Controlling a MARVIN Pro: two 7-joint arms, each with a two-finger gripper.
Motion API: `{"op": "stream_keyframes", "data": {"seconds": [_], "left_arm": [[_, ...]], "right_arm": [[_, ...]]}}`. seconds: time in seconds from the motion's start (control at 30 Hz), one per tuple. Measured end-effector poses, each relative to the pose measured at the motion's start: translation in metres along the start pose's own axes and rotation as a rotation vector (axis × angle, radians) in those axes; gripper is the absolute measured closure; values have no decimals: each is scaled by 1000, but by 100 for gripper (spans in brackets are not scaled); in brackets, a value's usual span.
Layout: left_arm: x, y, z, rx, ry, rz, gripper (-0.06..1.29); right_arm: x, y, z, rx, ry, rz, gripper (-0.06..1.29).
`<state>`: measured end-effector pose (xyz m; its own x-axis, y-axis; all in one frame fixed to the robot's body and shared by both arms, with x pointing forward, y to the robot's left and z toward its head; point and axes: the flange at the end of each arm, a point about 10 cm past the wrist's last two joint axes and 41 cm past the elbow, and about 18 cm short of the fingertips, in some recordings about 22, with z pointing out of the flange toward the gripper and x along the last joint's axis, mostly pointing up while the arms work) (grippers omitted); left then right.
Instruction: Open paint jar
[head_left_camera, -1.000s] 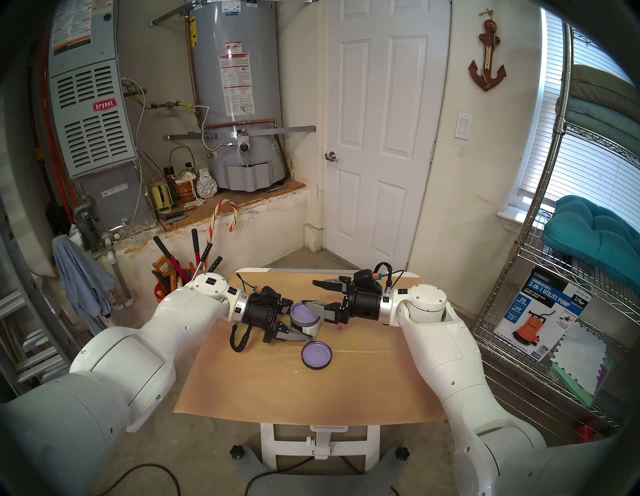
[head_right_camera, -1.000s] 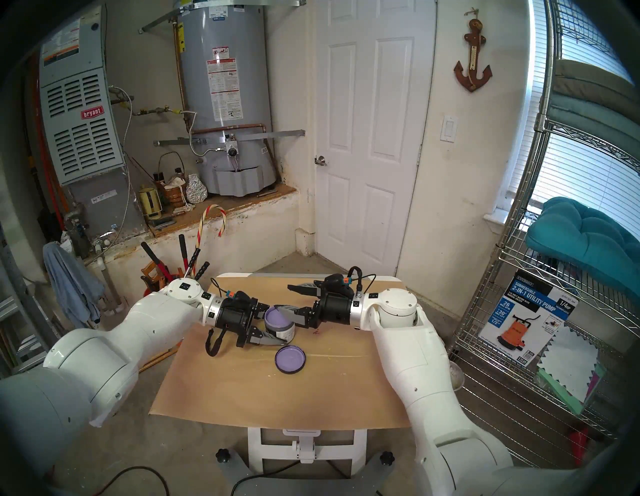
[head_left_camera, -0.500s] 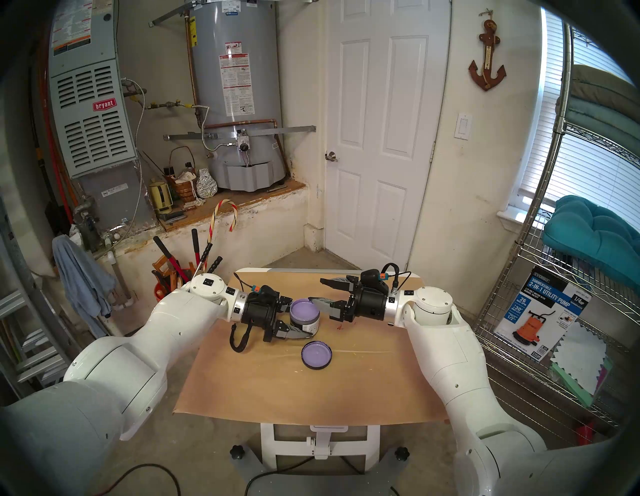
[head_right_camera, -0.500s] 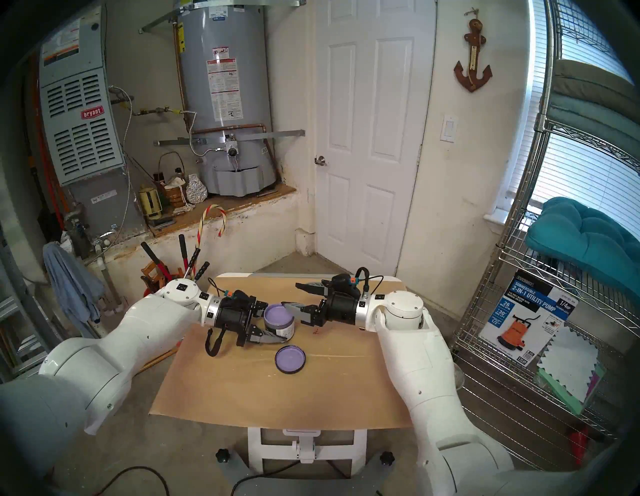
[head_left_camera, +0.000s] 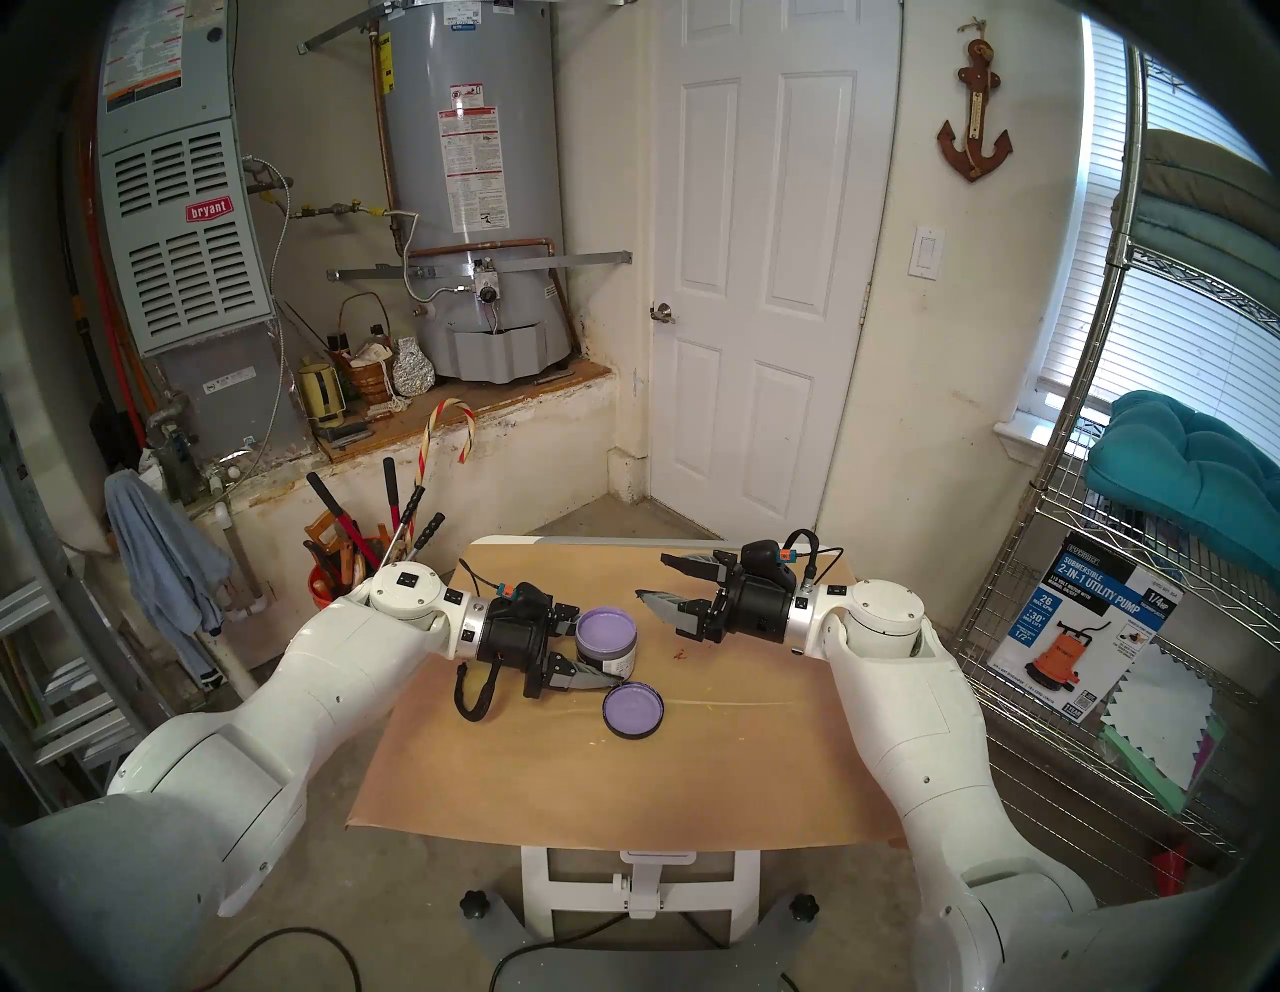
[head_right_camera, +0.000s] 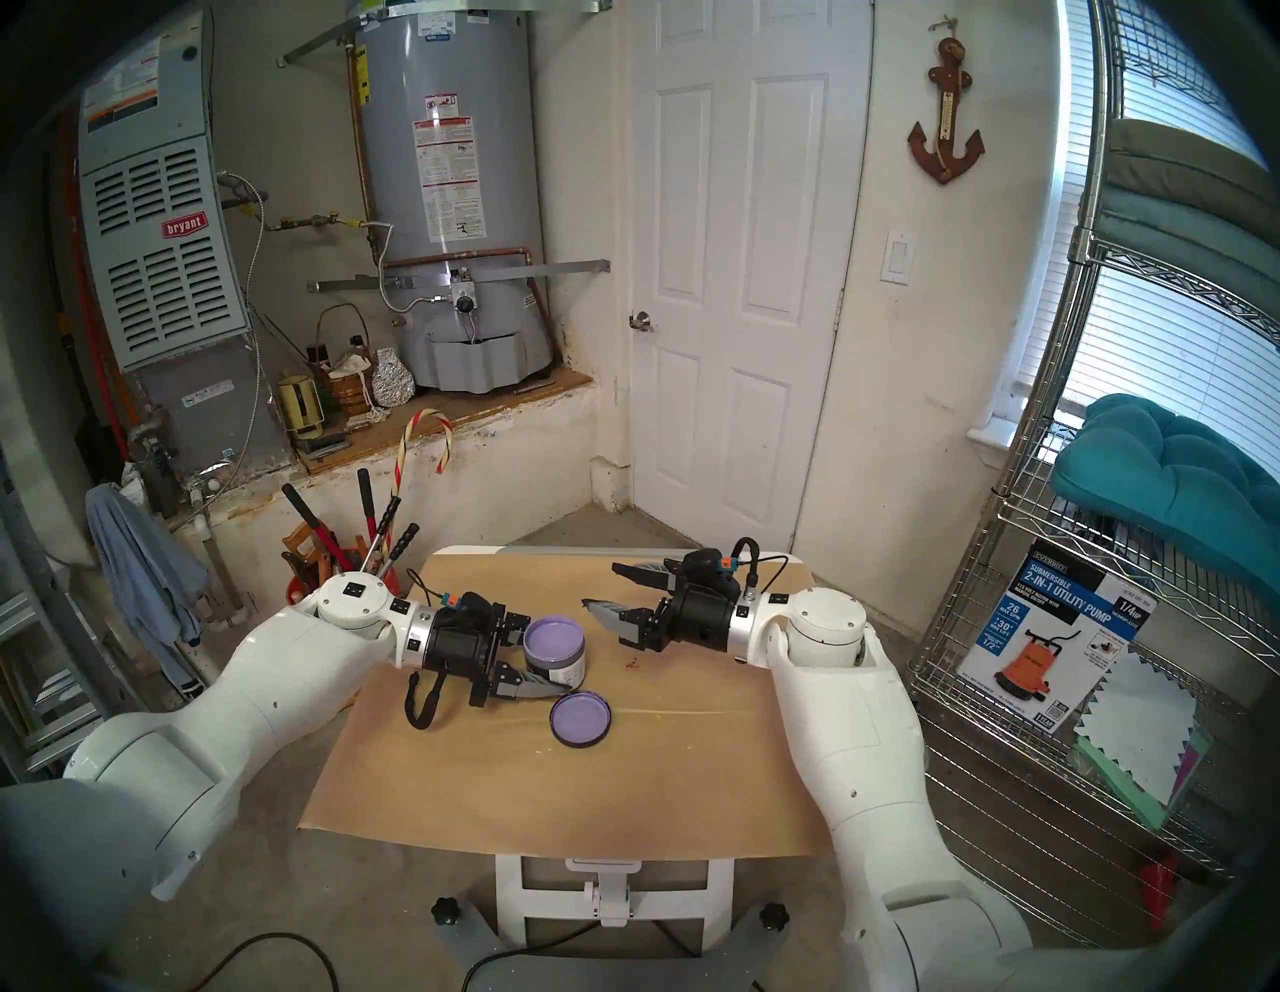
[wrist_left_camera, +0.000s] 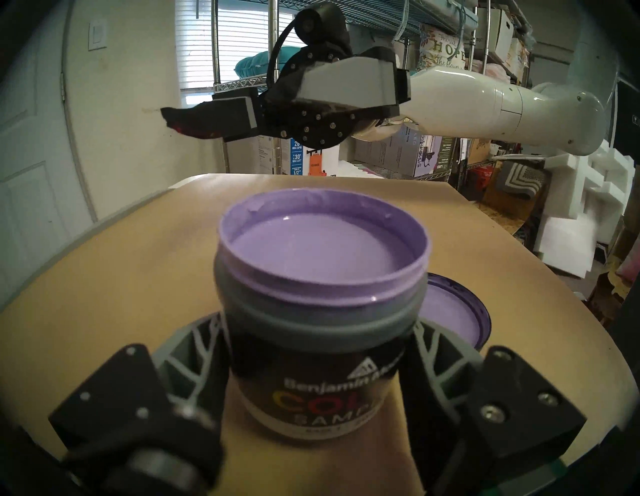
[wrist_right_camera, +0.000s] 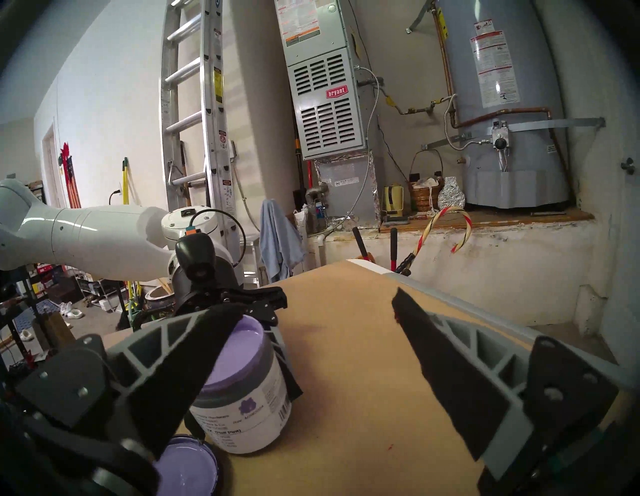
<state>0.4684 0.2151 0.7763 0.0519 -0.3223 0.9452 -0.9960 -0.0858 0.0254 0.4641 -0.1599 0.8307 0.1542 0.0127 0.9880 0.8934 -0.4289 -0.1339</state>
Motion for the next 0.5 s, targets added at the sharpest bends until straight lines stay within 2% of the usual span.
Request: {"op": "stream_keyframes", "data": {"seconds": [0.5], "left_arm": [[0,-7,-7,63,-15,-16,49]], "right_arm": [[-4,-1,-8,-5,-5,3,1]]}}
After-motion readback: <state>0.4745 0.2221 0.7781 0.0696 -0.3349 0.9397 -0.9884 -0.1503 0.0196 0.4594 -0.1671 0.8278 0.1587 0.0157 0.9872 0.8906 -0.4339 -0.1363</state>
